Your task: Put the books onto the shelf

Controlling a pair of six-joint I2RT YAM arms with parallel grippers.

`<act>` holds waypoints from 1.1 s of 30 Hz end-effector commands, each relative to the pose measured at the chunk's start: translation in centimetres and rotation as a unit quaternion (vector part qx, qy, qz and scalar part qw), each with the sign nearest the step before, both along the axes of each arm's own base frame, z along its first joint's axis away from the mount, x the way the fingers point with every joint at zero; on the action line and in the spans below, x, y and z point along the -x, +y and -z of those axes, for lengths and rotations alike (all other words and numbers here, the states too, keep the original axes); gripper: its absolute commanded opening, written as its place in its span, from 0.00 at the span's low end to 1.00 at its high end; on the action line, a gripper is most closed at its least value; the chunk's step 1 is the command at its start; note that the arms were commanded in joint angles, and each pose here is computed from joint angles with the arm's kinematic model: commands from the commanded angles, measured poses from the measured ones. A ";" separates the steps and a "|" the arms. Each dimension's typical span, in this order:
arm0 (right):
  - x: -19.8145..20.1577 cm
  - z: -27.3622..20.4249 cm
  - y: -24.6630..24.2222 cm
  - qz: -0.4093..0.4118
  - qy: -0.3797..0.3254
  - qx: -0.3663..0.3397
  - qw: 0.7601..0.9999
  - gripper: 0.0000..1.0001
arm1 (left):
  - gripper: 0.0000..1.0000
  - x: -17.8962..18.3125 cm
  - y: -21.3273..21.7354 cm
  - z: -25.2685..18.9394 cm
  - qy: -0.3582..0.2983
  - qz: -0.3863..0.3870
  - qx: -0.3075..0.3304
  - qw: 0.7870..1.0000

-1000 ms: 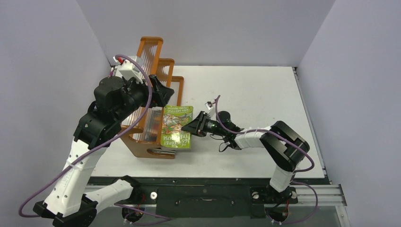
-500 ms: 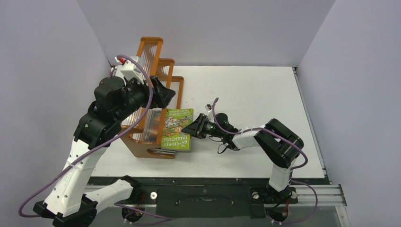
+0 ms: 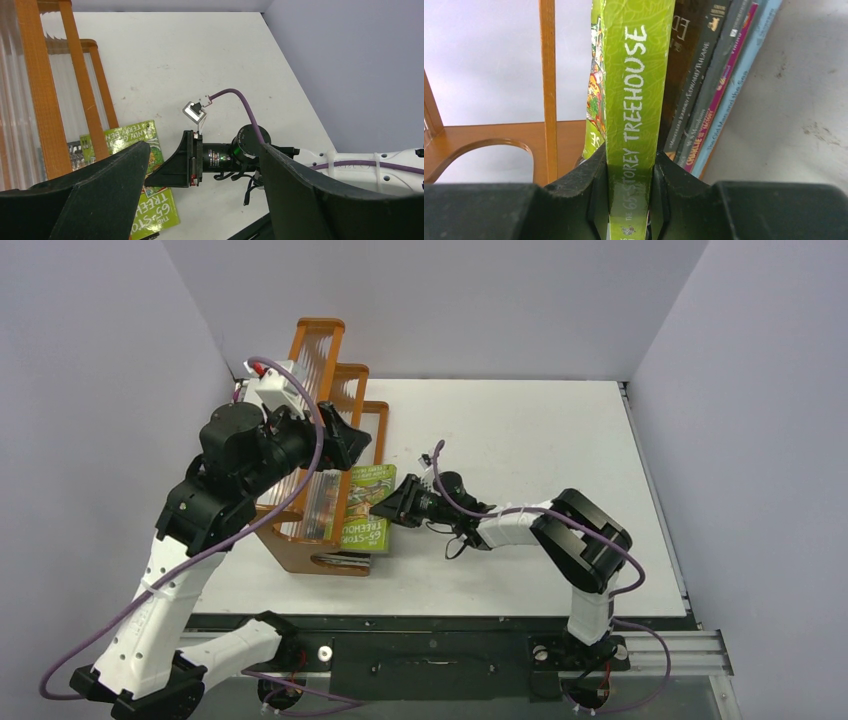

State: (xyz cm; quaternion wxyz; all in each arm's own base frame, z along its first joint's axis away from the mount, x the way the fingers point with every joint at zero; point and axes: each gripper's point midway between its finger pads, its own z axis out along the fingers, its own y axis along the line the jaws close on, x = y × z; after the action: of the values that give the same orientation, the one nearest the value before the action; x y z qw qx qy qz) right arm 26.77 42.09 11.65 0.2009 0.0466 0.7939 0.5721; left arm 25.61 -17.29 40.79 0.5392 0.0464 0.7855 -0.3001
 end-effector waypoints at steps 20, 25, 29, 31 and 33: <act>-0.5 -0.8 0.3 -0.009 -0.065 0.116 0.991 0.58 | 0.79 0.5 0.2 -0.4 -0.002 0.000 0.012 1.000; -1.1 0.2 -1.2 0.001 -0.064 0.147 0.987 0.57 | 0.79 0.4 0.1 -0.3 0.001 0.001 0.014 1.000; -1.3 0.6 -1.5 0.005 -0.060 0.147 0.987 0.47 | 0.79 0.4 0.0 -0.3 0.004 0.001 0.013 1.000; -1.3 0.6 -1.4 0.005 -0.061 0.142 0.988 0.30 | 0.79 0.4 0.0 -0.3 0.003 0.002 0.013 1.000; -1.2 0.4 -1.2 0.003 -0.061 0.136 0.989 0.23 | 0.79 0.4 0.0 -0.4 0.003 0.002 0.013 1.000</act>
State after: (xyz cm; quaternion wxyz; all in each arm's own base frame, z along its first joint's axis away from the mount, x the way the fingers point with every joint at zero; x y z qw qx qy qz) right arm 27.55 41.32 10.47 0.2333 -0.0088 0.8547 0.4636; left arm 25.13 -17.13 40.55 0.5316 0.0397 0.7899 -0.3032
